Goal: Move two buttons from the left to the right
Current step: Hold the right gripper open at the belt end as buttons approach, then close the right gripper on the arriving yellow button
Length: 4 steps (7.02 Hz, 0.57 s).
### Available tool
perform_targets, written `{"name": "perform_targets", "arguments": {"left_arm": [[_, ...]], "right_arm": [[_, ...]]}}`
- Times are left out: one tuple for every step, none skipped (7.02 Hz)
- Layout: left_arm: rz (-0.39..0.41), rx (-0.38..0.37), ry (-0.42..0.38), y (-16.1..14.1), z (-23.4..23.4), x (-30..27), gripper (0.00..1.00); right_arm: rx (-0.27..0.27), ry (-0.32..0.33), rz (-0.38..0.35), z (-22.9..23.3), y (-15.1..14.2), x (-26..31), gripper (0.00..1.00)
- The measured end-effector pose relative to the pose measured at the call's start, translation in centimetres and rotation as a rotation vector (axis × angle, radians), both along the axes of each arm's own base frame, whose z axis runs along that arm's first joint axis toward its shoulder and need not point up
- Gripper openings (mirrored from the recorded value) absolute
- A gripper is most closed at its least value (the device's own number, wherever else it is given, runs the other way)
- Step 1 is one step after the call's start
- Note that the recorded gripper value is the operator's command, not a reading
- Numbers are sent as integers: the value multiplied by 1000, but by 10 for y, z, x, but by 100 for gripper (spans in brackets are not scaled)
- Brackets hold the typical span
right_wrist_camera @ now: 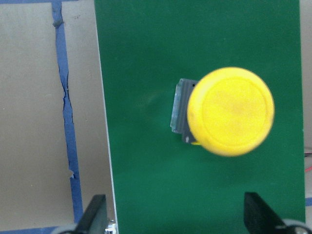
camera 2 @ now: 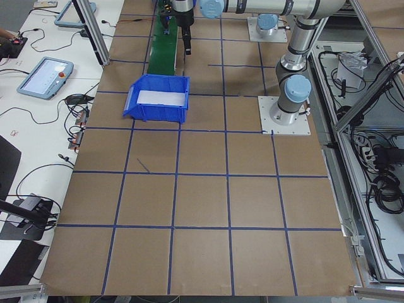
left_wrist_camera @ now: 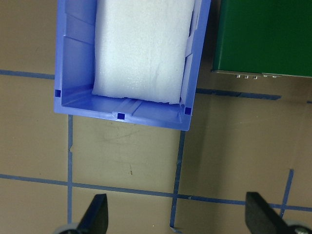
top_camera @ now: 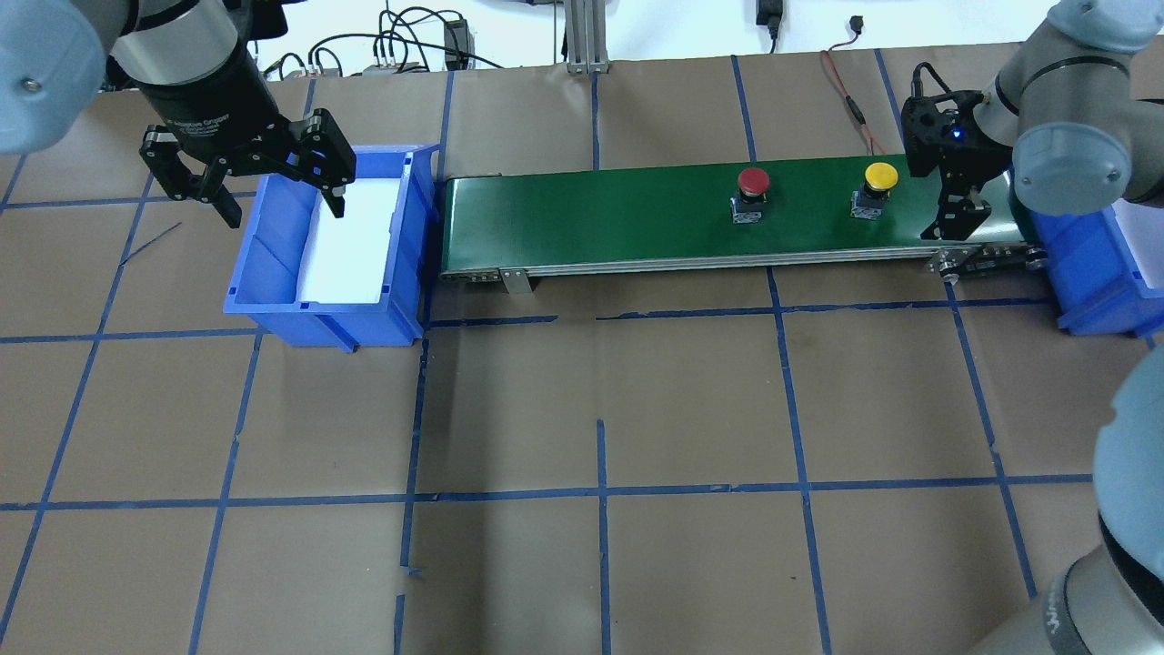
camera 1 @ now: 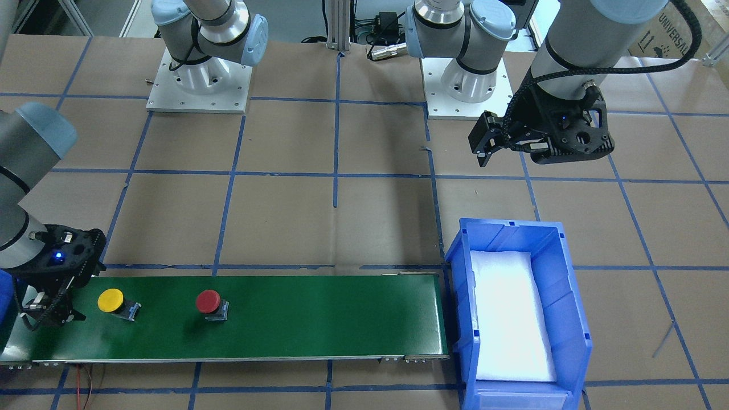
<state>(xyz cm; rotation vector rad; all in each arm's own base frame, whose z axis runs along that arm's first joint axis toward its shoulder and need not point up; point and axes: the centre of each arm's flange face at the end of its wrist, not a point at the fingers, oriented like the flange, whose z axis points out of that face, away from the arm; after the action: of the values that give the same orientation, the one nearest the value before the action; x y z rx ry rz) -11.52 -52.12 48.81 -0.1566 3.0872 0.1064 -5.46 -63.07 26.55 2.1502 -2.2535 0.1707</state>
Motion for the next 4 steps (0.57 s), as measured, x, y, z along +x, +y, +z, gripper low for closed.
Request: {"name": "perform_targets", "arguments": {"left_arm": [[1,0,0,0,0,0,100],[2,0,0,0,0,0,100],[3,0,0,0,0,0,100],[3,-1,-1,0,0,0,100]], "right_arm": [[0,1,15,0,-1,9,100],[1,2,23,-1,-1,14,100],[0,2,26,-1,-2,16,100],[-4,3,28,-2,-3,16,100]]}}
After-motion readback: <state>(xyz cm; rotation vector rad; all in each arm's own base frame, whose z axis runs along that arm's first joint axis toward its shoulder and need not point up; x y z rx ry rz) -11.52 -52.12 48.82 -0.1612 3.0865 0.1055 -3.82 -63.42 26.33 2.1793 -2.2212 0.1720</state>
